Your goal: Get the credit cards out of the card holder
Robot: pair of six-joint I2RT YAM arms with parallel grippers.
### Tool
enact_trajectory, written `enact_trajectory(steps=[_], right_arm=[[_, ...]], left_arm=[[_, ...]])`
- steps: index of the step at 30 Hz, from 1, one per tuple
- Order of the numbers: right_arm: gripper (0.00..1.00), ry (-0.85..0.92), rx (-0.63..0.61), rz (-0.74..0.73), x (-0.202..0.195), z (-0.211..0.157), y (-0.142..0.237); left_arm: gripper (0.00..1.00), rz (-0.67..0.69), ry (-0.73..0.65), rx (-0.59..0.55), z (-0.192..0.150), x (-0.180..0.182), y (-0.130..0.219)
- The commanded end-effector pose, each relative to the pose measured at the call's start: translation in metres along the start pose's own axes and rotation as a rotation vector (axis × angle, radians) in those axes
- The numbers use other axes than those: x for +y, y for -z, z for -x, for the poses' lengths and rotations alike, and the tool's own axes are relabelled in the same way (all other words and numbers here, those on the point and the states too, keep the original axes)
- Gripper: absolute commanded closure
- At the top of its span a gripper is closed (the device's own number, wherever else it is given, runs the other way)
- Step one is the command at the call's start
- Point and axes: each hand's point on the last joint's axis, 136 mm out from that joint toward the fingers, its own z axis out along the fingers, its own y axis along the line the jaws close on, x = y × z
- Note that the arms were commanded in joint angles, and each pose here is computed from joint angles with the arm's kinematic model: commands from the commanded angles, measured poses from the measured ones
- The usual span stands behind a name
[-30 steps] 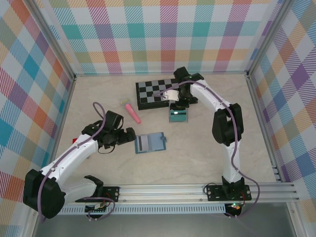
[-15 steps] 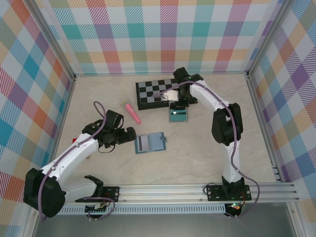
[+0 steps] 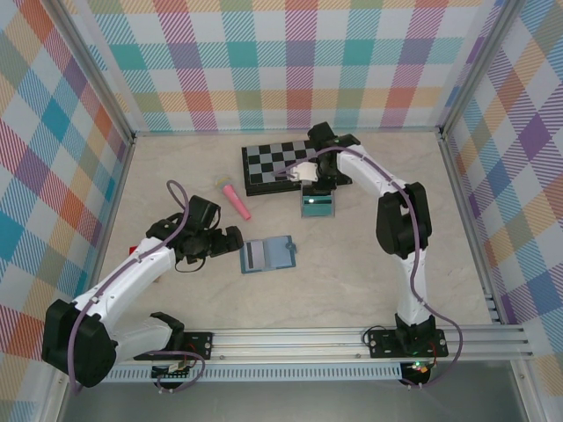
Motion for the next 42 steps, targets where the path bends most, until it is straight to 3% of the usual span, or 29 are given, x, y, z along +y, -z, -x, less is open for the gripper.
enact_trajectory(steps=[1, 6, 10, 17, 19, 22, 28, 34, 42], right_arm=[[0.75, -0.036, -0.036, -0.034, -0.006, 0.009, 0.007], [0.72, -0.144, -0.151, -0.078, -0.010, 0.023, 0.044], [0.71, -0.327, -0.229, -0.110, -0.012, 0.029, 0.077], [0.72, -0.659, -0.501, 0.003, 0.025, 0.059, 0.134], [0.73, -0.820, -0.542, 0.018, 0.028, 0.059, 0.144], [0.74, -1.041, -0.578, 0.153, 0.045, 0.064, 0.152], [0.74, -1.348, -0.546, 0.406, 0.084, 0.067, 0.135], [0.68, -1.415, -0.449, 0.474, 0.122, 0.082, 0.100], [0.66, -1.360, -0.334, 0.590, 0.181, 0.131, 0.067]], left_arm=[[0.00, -0.012, -0.009, -0.004, 0.001, 0.001, 0.006], [0.00, -0.016, -0.003, -0.007, 0.000, 0.002, 0.006], [0.00, -0.031, 0.006, -0.008, -0.001, 0.000, 0.005], [0.00, -0.071, 0.025, 0.001, -0.005, -0.005, -0.005], [0.00, -0.074, 0.032, 0.006, -0.007, -0.004, -0.008], [0.00, -0.085, 0.047, 0.013, -0.010, -0.005, -0.011], [0.00, -0.156, 0.093, 0.028, -0.013, -0.016, -0.020], [0.03, -0.262, 0.153, 0.076, -0.019, -0.033, -0.032], [0.24, -0.284, 0.195, 0.116, -0.022, -0.040, -0.047]])
